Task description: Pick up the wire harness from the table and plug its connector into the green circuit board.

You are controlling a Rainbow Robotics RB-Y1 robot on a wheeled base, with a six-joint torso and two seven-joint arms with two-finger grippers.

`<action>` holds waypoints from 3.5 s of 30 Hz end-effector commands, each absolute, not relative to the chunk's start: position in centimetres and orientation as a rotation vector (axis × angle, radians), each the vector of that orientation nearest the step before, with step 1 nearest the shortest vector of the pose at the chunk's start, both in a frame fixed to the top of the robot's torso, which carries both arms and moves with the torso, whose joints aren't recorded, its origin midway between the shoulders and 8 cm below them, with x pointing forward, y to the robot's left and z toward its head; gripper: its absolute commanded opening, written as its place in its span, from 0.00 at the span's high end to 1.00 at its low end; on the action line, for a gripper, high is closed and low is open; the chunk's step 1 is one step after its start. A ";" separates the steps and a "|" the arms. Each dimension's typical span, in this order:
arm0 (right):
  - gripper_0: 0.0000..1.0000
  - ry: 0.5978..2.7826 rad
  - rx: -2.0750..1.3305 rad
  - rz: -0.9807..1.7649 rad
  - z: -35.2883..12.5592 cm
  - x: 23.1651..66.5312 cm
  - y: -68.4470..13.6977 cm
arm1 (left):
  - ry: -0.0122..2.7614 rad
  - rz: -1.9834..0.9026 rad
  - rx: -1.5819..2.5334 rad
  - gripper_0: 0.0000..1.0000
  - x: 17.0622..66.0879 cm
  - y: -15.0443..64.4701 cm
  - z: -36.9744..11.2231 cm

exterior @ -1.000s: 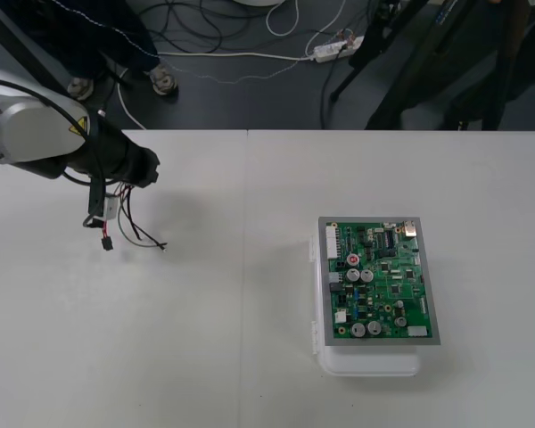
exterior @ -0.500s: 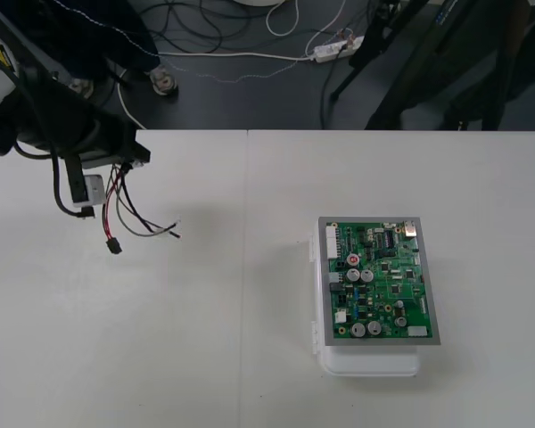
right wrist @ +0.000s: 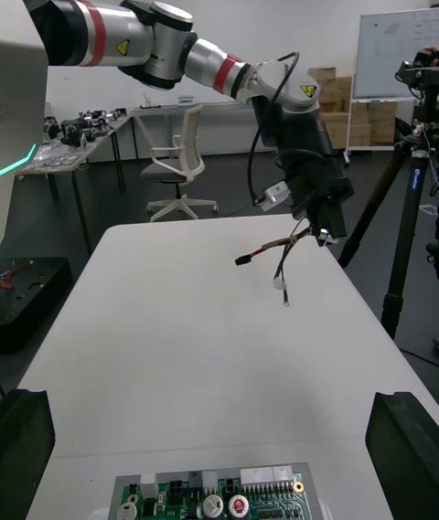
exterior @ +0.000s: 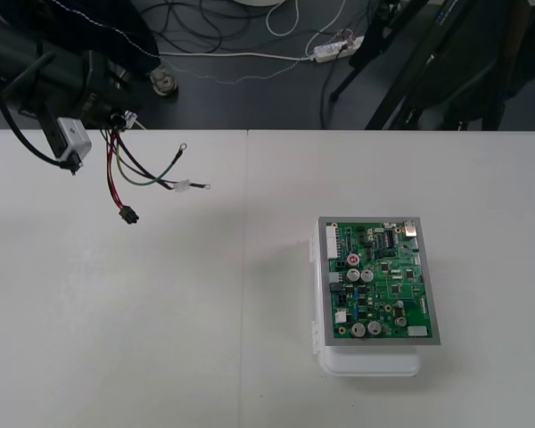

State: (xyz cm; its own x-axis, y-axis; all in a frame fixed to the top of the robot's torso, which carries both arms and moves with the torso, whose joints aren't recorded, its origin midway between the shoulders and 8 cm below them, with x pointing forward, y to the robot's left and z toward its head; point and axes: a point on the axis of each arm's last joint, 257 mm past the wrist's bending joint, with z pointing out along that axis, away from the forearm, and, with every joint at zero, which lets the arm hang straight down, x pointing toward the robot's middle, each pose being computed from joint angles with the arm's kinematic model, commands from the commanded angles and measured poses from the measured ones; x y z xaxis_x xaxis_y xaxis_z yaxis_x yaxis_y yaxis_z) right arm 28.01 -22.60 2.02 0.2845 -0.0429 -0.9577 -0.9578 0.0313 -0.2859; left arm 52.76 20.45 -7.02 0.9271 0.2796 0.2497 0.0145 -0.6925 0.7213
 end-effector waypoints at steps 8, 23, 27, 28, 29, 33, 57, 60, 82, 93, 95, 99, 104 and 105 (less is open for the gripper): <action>0.00 1.013 -1.353 0.937 1.7 27.9 -22.4 | 0.389 0.257 2.078 1.00 50.3 20.1 1.7; 0.00 1.013 -1.353 0.937 1.7 27.9 -22.4 | 0.578 0.002 1.945 1.00 47.4 17.5 9.1; 0.00 1.013 -1.353 0.937 1.7 27.9 -22.4 | 0.612 -0.027 1.939 1.00 46.8 16.7 10.8; 0.00 1.013 -1.353 0.937 1.7 27.9 -22.4 | 0.616 -0.032 1.937 1.00 46.7 16.6 11.1; 0.00 1.013 -1.353 0.937 1.7 27.9 -22.4 | 0.624 -0.044 1.939 1.00 46.5 16.2 11.4; 0.00 1.013 -1.353 0.937 1.7 27.9 -22.4 | 0.654 -0.098 1.947 1.00 45.8 15.0 12.4; 0.00 1.013 -1.353 0.937 1.7 27.9 -22.4 | 0.808 -0.294 1.898 1.00 46.2 8.7 14.6; 0.00 1.013 -1.353 0.937 1.7 27.9 -22.4 | 0.801 -0.303 1.879 1.00 46.2 8.3 14.2; 0.00 1.013 -1.353 0.937 1.7 27.9 -22.4 | 0.745 -0.340 1.798 1.00 44.9 5.1 6.7; 0.00 1.013 -1.353 0.937 1.7 27.9 -22.4 | 0.767 -0.444 1.750 1.00 44.0 2.7 2.3; 0.00 1.013 -1.353 0.937 1.7 27.9 -22.4 | 0.770 -0.453 1.753 1.00 43.7 2.3 1.4; 0.00 1.013 -1.353 0.937 1.7 27.9 -22.4 | 0.773 -0.459 1.763 1.00 43.3 1.8 0.1; 0.00 1.013 -1.353 0.937 1.7 27.9 -22.4 | 0.774 -0.498 1.756 1.00 42.7 1.2 -1.5; 0.00 1.013 -1.353 0.937 1.7 27.9 -22.4 | 0.775 -0.503 1.758 1.00 42.6 1.1 -1.7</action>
